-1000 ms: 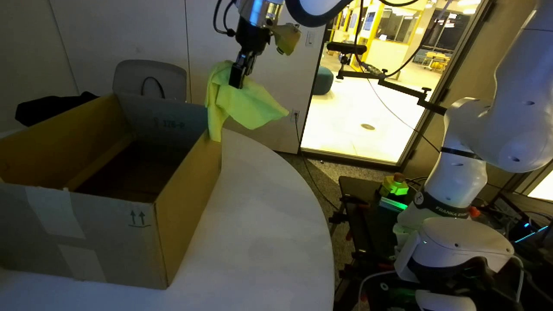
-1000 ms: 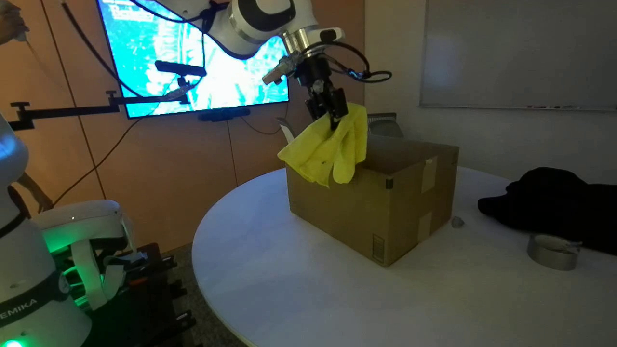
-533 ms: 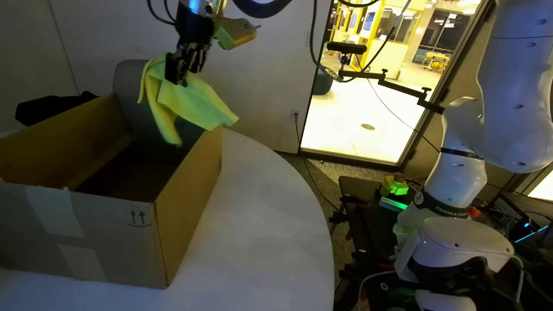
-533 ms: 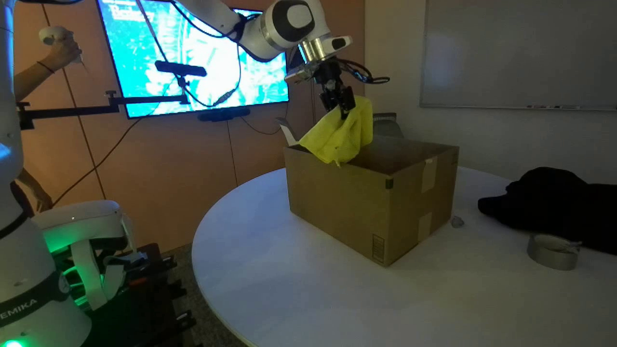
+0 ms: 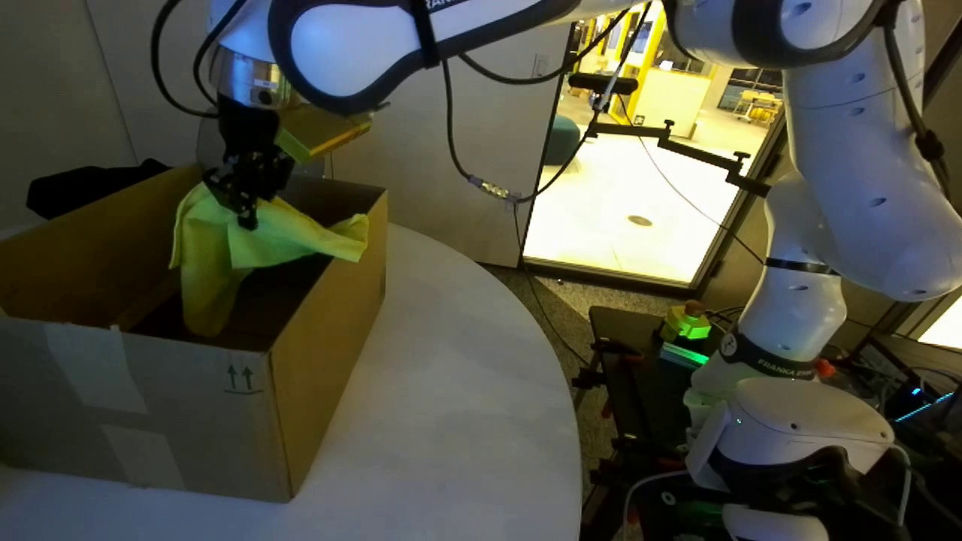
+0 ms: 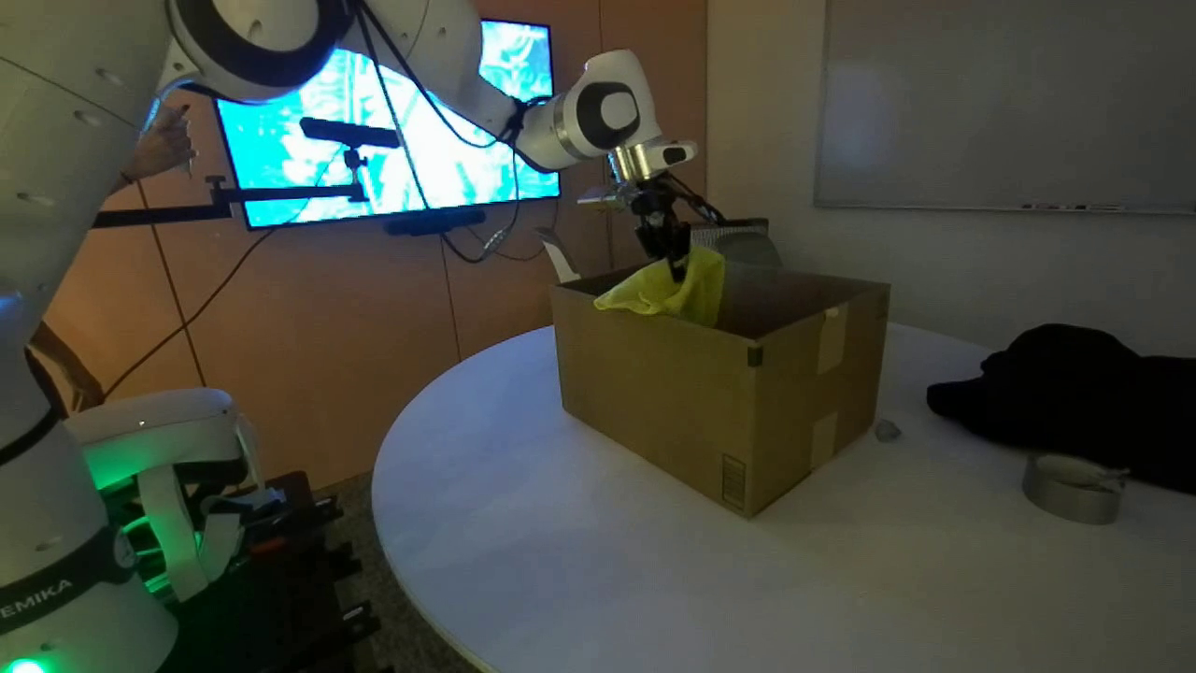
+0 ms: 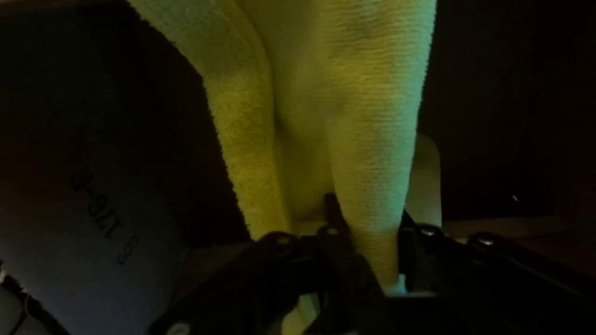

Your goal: Put the marker on the cloth, then fold the cloth and put it in the box

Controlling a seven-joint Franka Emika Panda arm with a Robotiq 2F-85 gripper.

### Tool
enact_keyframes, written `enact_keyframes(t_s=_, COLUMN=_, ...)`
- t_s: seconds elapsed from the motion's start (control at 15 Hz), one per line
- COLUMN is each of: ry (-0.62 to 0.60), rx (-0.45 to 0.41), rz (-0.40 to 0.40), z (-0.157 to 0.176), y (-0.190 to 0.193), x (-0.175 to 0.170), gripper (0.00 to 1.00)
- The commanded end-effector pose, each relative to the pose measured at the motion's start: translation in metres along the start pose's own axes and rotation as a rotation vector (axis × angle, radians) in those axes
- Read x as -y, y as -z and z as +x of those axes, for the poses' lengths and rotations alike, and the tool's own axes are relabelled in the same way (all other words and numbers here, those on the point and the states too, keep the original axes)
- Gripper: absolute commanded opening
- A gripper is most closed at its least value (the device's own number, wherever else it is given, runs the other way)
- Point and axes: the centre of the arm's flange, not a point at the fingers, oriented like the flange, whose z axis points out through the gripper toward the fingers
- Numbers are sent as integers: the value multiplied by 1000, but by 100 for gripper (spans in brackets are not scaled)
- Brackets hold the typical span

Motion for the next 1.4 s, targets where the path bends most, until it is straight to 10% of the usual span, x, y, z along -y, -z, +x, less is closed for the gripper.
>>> enact_keyframes(t_s=0.0, ry=-2, rx=39, rz=-28, z=47, y=-27, x=26, gripper=57)
enact_keyframes(t_s=0.4, ry=55, rx=134, rz=-54, z=29, y=-3, x=31, gripper=99)
enact_keyframes(t_s=1.33, ry=112, rx=390, rz=-67, z=-107, y=132, x=-172, gripper=100)
